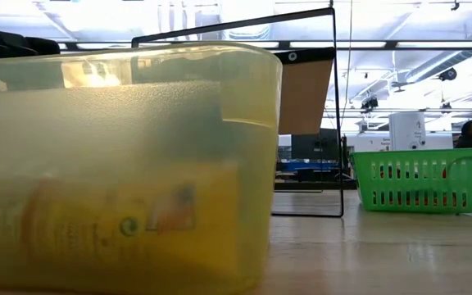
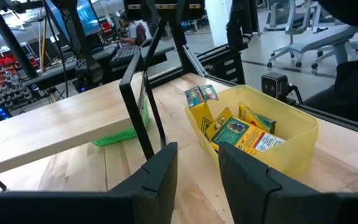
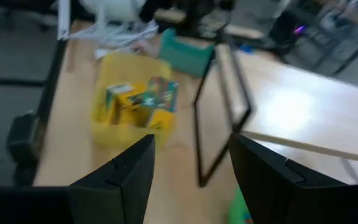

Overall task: Pick & Place Office Desk Supplies
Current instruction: Put the black spring keychain into the blue bin

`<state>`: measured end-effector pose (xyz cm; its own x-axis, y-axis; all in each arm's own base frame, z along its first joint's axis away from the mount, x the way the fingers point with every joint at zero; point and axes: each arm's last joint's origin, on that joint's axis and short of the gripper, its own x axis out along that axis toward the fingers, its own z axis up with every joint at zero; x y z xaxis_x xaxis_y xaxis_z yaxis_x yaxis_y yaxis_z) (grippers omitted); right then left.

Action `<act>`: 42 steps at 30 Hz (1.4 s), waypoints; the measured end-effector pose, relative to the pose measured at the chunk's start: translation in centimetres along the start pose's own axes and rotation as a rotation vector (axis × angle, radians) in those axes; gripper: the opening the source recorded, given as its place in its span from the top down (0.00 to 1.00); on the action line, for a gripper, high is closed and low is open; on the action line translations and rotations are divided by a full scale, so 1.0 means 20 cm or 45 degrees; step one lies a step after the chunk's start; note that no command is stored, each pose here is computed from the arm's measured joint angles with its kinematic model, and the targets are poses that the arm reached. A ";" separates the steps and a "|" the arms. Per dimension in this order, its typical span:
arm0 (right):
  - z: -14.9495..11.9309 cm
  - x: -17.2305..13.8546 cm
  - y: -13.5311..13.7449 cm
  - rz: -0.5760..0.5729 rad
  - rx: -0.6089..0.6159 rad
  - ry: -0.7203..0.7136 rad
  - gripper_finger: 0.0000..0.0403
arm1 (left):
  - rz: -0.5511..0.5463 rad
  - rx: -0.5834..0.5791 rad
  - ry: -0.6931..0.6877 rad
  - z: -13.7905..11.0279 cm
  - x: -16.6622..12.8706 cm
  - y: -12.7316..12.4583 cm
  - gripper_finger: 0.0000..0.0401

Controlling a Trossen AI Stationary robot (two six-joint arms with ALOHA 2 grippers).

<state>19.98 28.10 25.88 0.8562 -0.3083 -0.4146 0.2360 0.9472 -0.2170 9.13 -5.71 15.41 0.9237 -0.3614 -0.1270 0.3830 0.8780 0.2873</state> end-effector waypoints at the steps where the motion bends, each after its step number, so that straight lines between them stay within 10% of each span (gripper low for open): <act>1: -0.01 -0.02 -0.01 -0.021 0.003 -0.024 0.49 | 0.000 0.000 0.000 0.00 0.00 0.00 0.70; 14: -0.31 -0.06 -0.34 -0.052 0.160 -0.075 0.49 | 0.000 0.000 0.000 0.00 0.00 0.00 0.70; 30: -0.29 0.04 -0.66 0.482 0.076 -0.614 0.49 | 0.000 0.000 0.000 0.00 0.00 0.00 0.70; 42: -0.51 0.00 -0.96 0.407 0.147 -0.711 0.49 | -0.001 0.000 0.000 0.00 0.00 0.00 0.70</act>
<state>10.81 9.07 21.04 0.9950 0.0526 0.0854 -0.0484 0.9976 -0.0503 9.13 -5.71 15.40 0.9236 -0.3617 -0.1271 0.3833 0.8778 0.2873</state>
